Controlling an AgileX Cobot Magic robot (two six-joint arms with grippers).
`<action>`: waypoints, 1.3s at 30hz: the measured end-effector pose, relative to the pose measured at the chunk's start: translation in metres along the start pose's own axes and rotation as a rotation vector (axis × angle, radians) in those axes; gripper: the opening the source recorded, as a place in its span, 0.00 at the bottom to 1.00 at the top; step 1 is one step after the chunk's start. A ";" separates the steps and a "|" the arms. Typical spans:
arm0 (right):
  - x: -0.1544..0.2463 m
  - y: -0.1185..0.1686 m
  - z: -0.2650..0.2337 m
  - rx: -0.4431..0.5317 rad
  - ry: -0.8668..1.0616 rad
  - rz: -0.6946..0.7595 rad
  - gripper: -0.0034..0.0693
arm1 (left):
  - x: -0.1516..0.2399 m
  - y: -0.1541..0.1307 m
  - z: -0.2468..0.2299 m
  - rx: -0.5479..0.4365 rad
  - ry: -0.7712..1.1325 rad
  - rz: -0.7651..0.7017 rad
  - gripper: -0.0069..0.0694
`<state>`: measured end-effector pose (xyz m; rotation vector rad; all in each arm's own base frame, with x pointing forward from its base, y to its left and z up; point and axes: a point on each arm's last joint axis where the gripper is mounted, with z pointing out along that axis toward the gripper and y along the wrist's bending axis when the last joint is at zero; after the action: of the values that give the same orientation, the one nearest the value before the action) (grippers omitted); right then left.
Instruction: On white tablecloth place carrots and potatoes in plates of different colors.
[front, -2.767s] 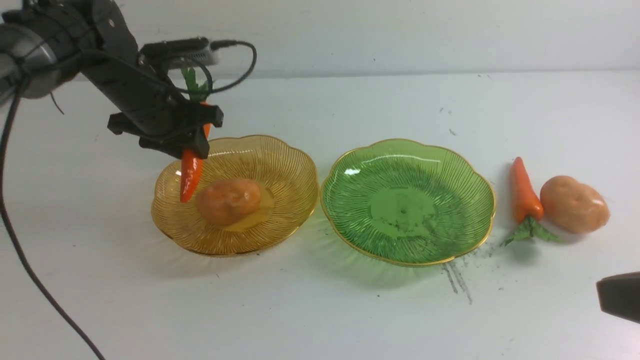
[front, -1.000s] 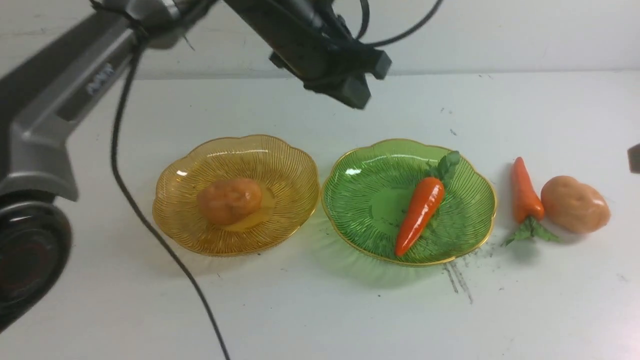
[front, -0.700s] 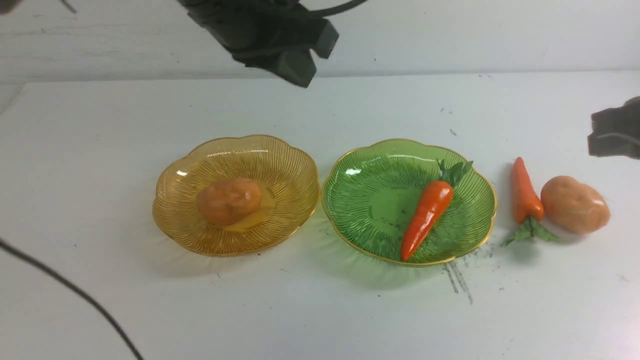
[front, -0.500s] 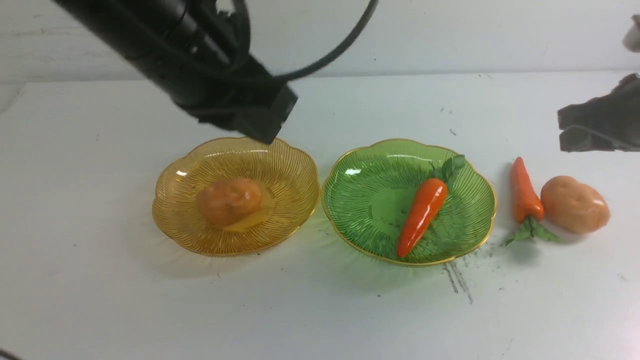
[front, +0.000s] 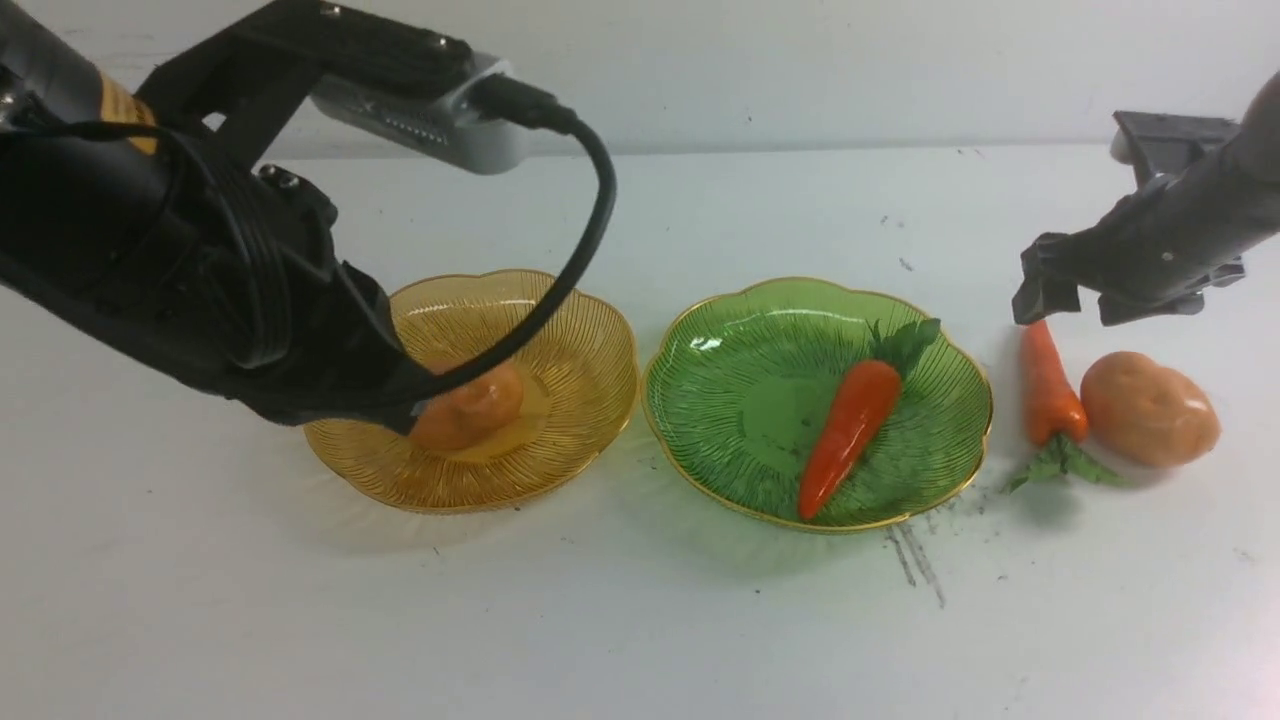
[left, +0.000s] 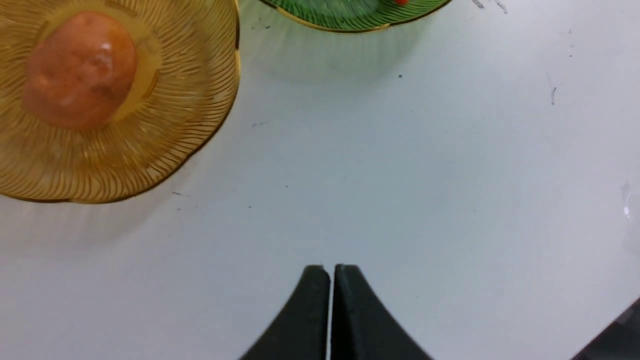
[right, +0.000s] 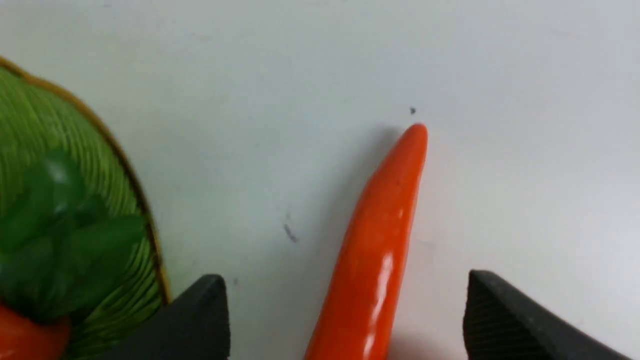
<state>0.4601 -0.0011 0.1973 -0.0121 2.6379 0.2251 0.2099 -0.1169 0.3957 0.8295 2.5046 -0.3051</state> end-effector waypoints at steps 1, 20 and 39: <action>-0.002 -0.001 0.007 0.001 0.002 -0.002 0.85 | 0.000 0.001 -0.001 -0.010 -0.001 0.004 0.09; -0.009 -0.001 0.054 0.083 0.108 -0.082 0.39 | 0.002 0.010 -0.002 -0.111 0.009 -0.008 0.09; -0.088 0.109 -0.109 -0.392 -0.158 -0.063 0.34 | 0.000 0.010 -0.002 -0.117 -0.012 -0.007 0.09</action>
<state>0.4804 0.0860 0.3504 -0.1996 2.3932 0.6876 0.2157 -0.1082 0.3969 0.7702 2.4878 -0.1630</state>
